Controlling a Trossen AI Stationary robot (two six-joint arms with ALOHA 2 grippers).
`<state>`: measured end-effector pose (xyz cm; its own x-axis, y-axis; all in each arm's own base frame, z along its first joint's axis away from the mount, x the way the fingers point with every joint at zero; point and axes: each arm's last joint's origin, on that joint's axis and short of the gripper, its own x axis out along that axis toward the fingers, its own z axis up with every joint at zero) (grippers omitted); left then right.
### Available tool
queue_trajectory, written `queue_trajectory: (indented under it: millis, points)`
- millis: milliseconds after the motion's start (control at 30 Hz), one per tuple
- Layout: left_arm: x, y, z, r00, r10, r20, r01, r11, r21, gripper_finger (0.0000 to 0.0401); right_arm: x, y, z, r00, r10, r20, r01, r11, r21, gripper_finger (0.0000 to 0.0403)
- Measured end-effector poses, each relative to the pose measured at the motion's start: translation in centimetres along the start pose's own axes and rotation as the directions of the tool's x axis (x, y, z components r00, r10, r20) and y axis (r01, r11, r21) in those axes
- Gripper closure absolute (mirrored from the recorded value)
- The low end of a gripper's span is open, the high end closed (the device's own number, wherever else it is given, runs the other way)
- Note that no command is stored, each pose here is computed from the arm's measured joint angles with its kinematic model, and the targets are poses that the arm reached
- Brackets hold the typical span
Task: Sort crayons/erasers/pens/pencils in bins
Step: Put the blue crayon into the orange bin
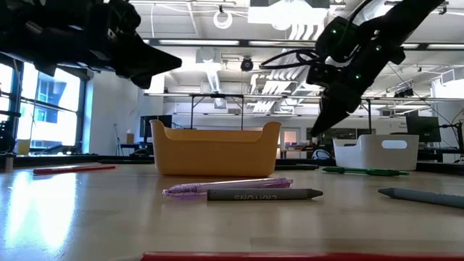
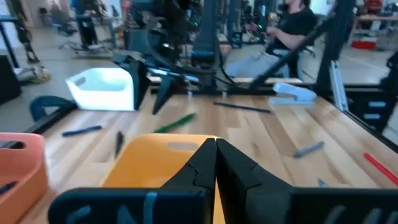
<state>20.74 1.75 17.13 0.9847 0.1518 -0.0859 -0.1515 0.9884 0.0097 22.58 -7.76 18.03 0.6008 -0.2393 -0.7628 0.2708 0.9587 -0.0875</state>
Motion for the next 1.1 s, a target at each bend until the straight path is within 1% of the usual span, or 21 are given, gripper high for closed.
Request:
queue_trajectory:
  millis: [233,333,433,567,700,767,867,1000,1100]
  points:
    - [-0.8,0.5,-0.3,0.999,0.037,0.021,-0.037,0.999,-0.022,0.0401,0.6,-0.3,1.9,0.999,0.014,-0.030,-0.017,0.993,-0.113,0.0231]
    - [-0.9,0.5,-0.2,0.999,0.041,0.034,-0.040,0.999,-0.022,0.0401,1.1,-0.6,2.8,0.997,0.053,-0.057,-0.060,0.989,-0.133,0.0231]
    - [-0.9,0.7,-0.2,0.998,0.050,0.033,-0.049,0.999,-0.021,0.0401,1.9,-1.0,3.6,0.990,0.075,-0.123,-0.091,0.987,-0.134,0.0235]
    - [-0.8,1.0,-0.3,0.997,0.068,0.030,-0.068,0.997,-0.021,0.0401,3.2,-1.4,4.4,0.972,0.085,-0.219,-0.127,0.975,-0.184,0.0250]
    - [-0.8,1.4,-0.3,0.996,0.090,0.026,-0.089,0.995,-0.032,0.0401,4.0,-2.0,5.2,0.935,0.116,-0.335,-0.183,0.967,-0.177,0.0263]
    - [-0.8,1.5,-0.3,0.995,0.100,0.026,-0.099,0.994,-0.054,0.0401,4.2,-2.5,5.4,0.926,0.114,-0.360,-0.184,0.969,-0.166,0.0264]
    - [-0.8,1.6,-0.3,0.993,0.111,0.025,-0.109,0.992,-0.061,0.0401,4.5,-3.3,5.5,0.927,0.101,-0.361,-0.174,0.969,-0.176,0.0265]
    - [-0.8,1.8,-0.3,0.992,0.127,0.025,-0.125,0.990,-0.072,0.0401,4.6,-4.4,5.2,0.928,0.050,-0.370,-0.129,0.973,-0.190,0.0265]
    - [-0.8,1.9,-0.3,0.991,0.129,0.025,-0.127,0.989,-0.081,0.0401,4.6,-5.1,5.2,0.931,0.034,-0.363,-0.118,0.970,-0.213,0.0265]
